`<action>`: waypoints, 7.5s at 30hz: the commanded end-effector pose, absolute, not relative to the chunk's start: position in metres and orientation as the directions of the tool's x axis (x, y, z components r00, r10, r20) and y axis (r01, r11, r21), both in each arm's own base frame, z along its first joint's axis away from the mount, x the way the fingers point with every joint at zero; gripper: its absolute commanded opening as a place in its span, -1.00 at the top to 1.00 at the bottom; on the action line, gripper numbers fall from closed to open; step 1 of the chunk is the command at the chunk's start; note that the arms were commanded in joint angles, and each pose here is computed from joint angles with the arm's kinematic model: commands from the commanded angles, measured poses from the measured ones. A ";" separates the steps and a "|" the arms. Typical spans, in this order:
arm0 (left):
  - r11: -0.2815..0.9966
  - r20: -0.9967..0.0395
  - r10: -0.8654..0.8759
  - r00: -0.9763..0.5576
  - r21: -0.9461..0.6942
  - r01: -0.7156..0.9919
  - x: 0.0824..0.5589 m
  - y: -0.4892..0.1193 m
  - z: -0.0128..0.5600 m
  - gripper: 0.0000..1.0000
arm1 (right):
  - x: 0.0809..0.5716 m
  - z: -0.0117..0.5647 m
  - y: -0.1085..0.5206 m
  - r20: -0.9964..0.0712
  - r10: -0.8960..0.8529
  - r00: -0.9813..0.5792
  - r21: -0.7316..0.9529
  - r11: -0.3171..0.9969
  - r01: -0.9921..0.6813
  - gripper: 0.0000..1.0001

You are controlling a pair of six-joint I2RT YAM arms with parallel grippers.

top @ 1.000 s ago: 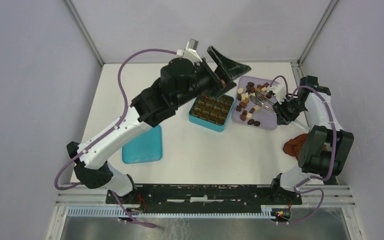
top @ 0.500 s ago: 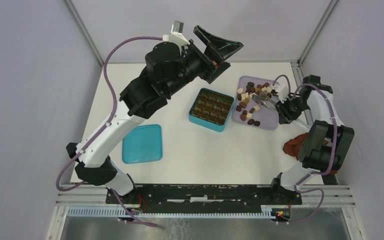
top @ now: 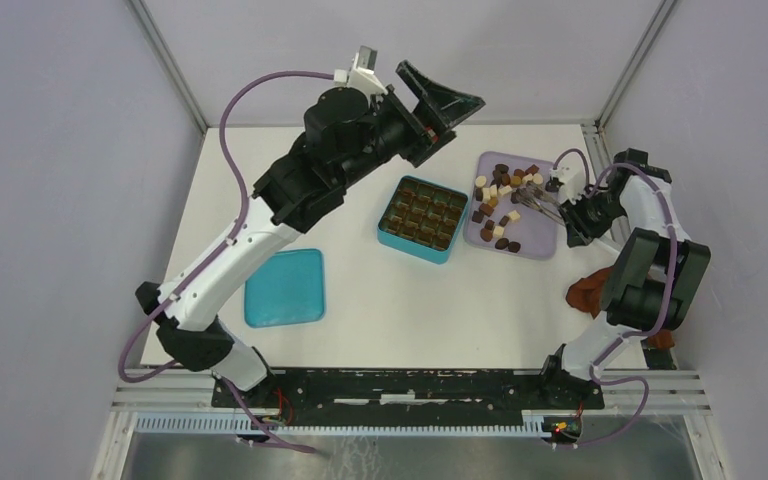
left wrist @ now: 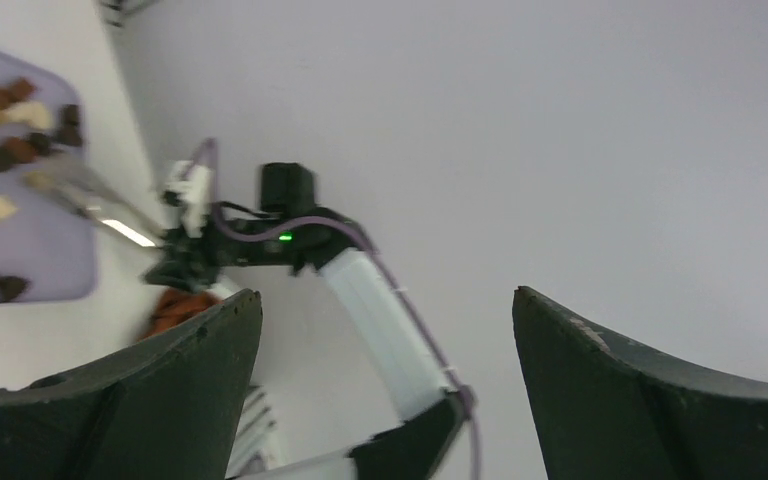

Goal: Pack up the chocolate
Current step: Pick up the fake chocolate from the plate, then place the fake chocolate in the packing box.

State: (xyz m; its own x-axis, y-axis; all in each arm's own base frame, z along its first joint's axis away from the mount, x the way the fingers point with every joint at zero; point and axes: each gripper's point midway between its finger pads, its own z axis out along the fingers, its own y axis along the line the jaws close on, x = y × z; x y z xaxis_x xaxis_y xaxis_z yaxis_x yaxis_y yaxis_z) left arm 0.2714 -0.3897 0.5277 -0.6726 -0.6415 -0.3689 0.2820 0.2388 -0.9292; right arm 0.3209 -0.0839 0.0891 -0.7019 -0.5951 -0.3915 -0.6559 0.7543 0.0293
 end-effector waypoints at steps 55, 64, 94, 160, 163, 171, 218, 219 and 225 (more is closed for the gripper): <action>0.925 -0.875 0.288 -0.390 0.149 0.348 0.297 -0.134 0.203 -0.99 | 0.372 0.058 -0.090 -0.262 -0.593 -0.762 0.040 0.782 -0.622 0.09; 0.923 -0.869 0.291 -0.399 0.146 0.355 0.297 -0.136 0.199 -0.99 | 0.380 0.059 -0.090 -0.252 -0.604 -0.756 0.018 0.778 -0.628 0.16; 0.921 -0.861 0.296 -0.413 0.143 0.362 0.297 -0.137 0.193 -0.99 | 0.362 0.073 -0.090 -0.279 -0.608 -0.743 0.004 0.773 -0.634 1.00; 0.931 -0.861 0.294 -0.415 0.160 0.328 0.298 -0.129 0.192 -0.99 | 0.403 0.092 0.117 -0.345 -0.831 -0.436 -0.069 0.486 -0.871 0.77; 0.931 -0.860 0.295 -0.416 0.160 0.328 0.298 -0.129 0.191 -0.99 | 0.402 0.091 0.116 -0.341 -0.832 -0.437 -0.074 0.487 -0.870 0.67; 0.931 -0.860 0.295 -0.416 0.160 0.328 0.298 -0.129 0.191 -0.99 | 0.404 0.089 0.115 -0.338 -0.832 -0.440 -0.079 0.491 -0.867 0.43; 0.912 -0.923 0.102 -0.372 -0.063 0.405 0.284 -0.160 0.235 -1.00 | 0.343 0.127 -0.012 -0.547 -0.566 -0.616 0.026 0.725 -0.689 0.16; 0.905 -0.923 0.082 -0.375 -0.089 0.416 0.281 -0.164 0.238 -1.00 | 0.339 0.121 -0.024 -0.530 -0.562 -0.635 0.022 0.739 -0.673 0.16; 0.884 -0.908 0.067 -0.413 -0.138 0.446 0.269 -0.169 0.228 -0.99 | 0.316 0.087 -0.068 -0.456 -0.526 -0.718 0.047 0.791 -0.610 0.17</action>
